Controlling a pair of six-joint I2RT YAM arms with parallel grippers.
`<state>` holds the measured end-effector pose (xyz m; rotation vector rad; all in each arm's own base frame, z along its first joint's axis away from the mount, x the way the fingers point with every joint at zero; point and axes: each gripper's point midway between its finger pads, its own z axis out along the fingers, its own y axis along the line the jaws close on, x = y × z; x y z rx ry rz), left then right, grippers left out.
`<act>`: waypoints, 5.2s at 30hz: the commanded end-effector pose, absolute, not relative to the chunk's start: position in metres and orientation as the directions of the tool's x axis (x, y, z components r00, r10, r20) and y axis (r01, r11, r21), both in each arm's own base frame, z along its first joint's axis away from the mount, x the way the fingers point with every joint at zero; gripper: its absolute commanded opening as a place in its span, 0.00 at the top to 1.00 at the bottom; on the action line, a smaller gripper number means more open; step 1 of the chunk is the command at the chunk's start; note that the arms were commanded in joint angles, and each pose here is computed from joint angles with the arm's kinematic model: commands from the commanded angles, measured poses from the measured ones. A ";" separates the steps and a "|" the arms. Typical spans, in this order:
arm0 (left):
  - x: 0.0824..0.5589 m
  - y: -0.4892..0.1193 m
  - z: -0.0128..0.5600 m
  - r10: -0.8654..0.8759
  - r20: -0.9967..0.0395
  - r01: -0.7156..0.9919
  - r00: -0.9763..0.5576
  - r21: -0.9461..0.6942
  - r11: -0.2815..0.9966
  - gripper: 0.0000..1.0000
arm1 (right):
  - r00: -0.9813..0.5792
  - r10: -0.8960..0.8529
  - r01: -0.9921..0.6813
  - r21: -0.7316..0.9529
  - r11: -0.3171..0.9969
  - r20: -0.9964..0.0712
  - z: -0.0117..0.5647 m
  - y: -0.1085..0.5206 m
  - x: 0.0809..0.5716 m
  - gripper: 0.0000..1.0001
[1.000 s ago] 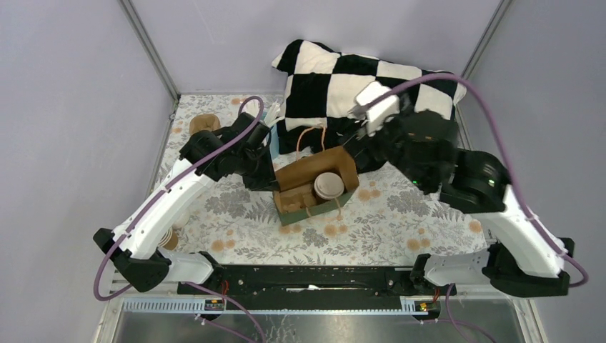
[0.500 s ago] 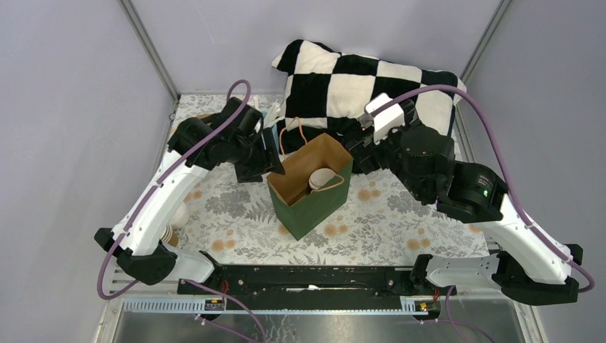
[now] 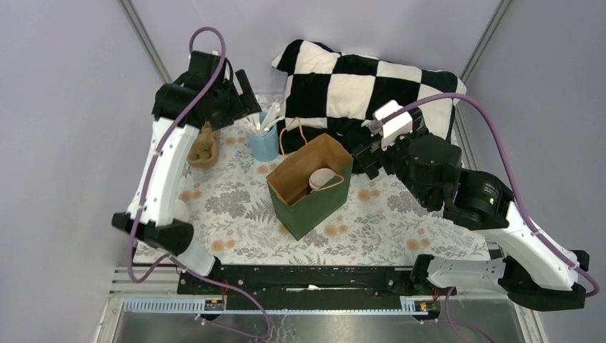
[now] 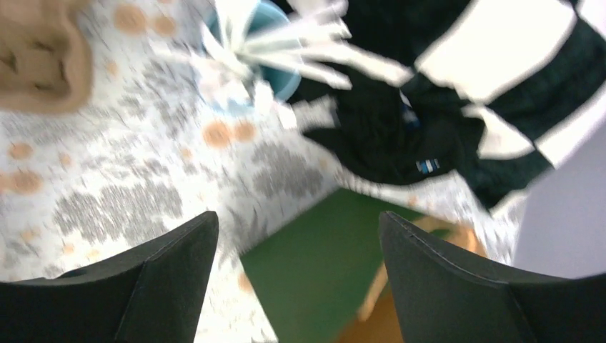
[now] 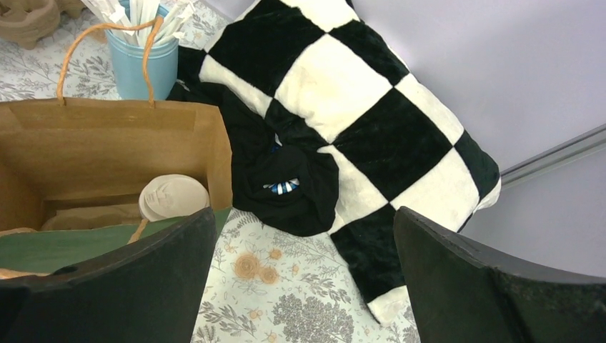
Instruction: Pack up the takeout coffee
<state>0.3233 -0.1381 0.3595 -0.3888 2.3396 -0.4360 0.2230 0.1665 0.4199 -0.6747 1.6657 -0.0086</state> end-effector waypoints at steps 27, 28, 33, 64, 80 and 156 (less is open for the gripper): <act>0.438 -0.168 0.237 -0.090 -0.679 -0.107 -0.729 -0.017 0.994 0.53 | -0.154 -0.450 -0.300 -0.392 0.870 -0.880 0.387 0.141 0.253 0.00; 0.437 -0.166 0.235 -0.083 -0.675 -0.110 -0.733 -0.003 0.994 0.53 | -0.156 -0.449 -0.299 -0.391 0.870 -0.880 0.387 0.140 0.253 0.00; 0.433 -0.159 0.226 -0.063 -0.665 -0.121 -0.745 0.042 0.992 0.54 | -0.170 -0.447 -0.303 -0.385 0.872 -0.878 0.384 0.142 0.252 0.00; 0.422 -0.141 0.292 -0.055 -0.726 -0.140 -0.685 0.058 0.988 1.00 | -0.179 -0.426 -0.336 -0.352 0.874 -0.887 0.381 0.148 0.249 0.00; 0.356 -0.114 0.413 -0.088 -0.878 -0.044 -0.471 -0.076 0.996 1.00 | -0.161 -0.371 -0.374 -0.292 0.880 -0.915 0.375 0.150 0.240 0.00; 0.234 -0.119 0.590 -0.397 -0.917 0.386 0.035 -0.354 0.852 0.01 | -0.016 0.294 -0.072 0.294 0.953 -0.956 0.510 0.080 0.216 0.00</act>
